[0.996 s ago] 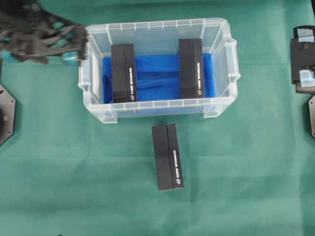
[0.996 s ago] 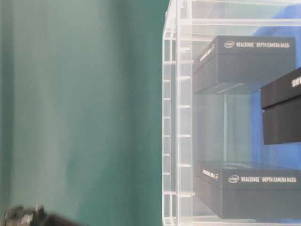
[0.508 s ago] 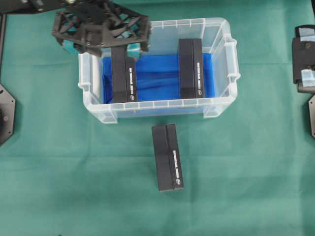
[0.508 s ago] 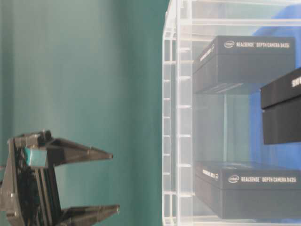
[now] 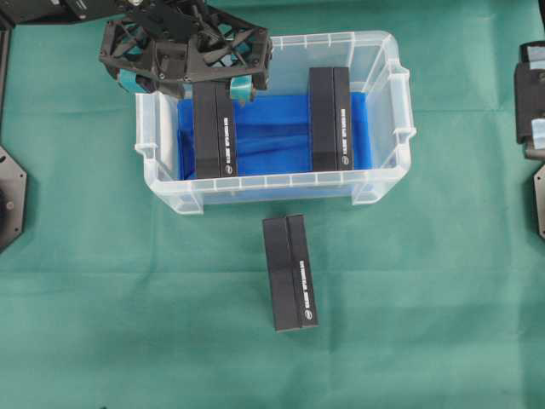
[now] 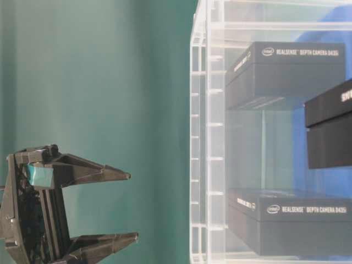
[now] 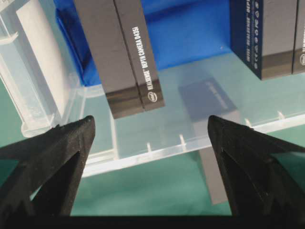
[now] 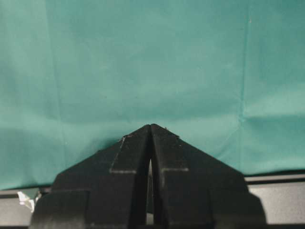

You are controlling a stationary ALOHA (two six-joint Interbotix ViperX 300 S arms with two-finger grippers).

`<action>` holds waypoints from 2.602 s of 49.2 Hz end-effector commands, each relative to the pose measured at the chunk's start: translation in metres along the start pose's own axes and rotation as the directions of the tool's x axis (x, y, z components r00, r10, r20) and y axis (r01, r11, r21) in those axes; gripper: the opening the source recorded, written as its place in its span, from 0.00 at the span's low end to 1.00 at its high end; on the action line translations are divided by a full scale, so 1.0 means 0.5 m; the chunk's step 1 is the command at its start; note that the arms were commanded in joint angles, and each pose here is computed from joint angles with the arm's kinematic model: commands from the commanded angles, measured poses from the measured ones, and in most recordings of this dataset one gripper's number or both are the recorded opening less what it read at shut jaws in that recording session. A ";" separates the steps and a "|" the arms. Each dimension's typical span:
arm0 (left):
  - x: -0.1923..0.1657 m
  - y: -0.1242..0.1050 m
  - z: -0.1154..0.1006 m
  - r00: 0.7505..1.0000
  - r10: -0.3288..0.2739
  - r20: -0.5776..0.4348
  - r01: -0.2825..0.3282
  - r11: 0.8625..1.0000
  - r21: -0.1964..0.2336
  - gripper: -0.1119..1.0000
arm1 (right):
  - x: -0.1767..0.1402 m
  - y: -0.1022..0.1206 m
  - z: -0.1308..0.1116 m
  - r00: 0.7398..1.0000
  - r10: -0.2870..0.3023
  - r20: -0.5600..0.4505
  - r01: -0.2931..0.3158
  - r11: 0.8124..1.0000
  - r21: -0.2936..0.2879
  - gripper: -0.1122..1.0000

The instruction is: Take the box out of the case with the left arm.

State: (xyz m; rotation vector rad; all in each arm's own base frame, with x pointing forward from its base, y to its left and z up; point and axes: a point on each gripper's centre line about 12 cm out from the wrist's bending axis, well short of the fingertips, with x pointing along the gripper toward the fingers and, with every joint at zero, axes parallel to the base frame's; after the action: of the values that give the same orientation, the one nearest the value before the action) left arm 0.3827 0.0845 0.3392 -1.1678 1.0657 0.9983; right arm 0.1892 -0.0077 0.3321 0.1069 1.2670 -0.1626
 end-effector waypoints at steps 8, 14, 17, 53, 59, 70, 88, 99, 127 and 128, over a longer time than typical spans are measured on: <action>-0.024 0.000 -0.004 0.999 -0.031 0.010 0.031 1.000 0.006 0.96 | -0.005 0.000 0.005 1.000 0.002 0.012 -0.002 1.000 0.000 0.10; -0.023 0.002 -0.003 1.000 -0.029 0.009 0.029 1.000 0.005 0.96 | -0.005 0.000 0.005 1.000 0.001 0.012 -0.001 1.000 -0.001 0.10; -0.023 0.002 -0.004 1.000 -0.028 0.009 0.028 1.000 0.008 0.96 | -0.005 0.000 0.005 1.000 0.001 0.012 -0.001 1.000 -0.001 0.10; -0.015 0.009 -0.008 1.000 -0.016 0.010 0.016 1.000 0.007 0.96 | -0.004 0.000 0.005 1.000 -0.001 0.008 0.001 1.000 0.002 0.10; -0.003 0.014 -0.009 1.000 -0.003 0.010 0.003 1.000 0.004 0.96 | -0.003 0.000 0.006 1.000 0.000 0.008 0.000 1.000 0.000 0.10; 0.037 0.022 -0.008 1.000 -0.006 0.021 0.006 1.000 0.004 0.96 | -0.003 0.000 0.006 1.000 0.000 0.006 0.000 1.000 0.000 0.10; 0.115 0.048 0.008 0.999 -0.020 0.044 0.020 1.000 -0.015 0.96 | -0.003 0.000 0.006 1.000 0.000 0.005 0.000 1.000 0.002 0.10; 0.167 0.057 0.012 0.998 -0.031 0.049 0.032 0.999 -0.020 0.96 | -0.002 0.001 0.006 1.000 0.001 0.003 -0.001 1.000 0.000 0.10; 0.279 0.064 0.007 0.999 0.039 0.021 -0.039 0.999 -0.009 0.96 | -0.001 0.000 0.007 1.000 0.000 0.005 0.000 1.000 0.001 0.10; 0.282 0.066 0.006 0.999 0.042 0.019 -0.041 0.999 -0.009 0.96 | -0.001 0.001 0.007 1.000 0.001 0.005 -0.001 1.000 0.000 0.10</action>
State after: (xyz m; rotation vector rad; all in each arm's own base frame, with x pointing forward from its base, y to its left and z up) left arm 0.3832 0.0987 0.1991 -1.1500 1.0706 1.0434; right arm 0.1914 -0.0077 0.3300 0.1061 1.2777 -0.1634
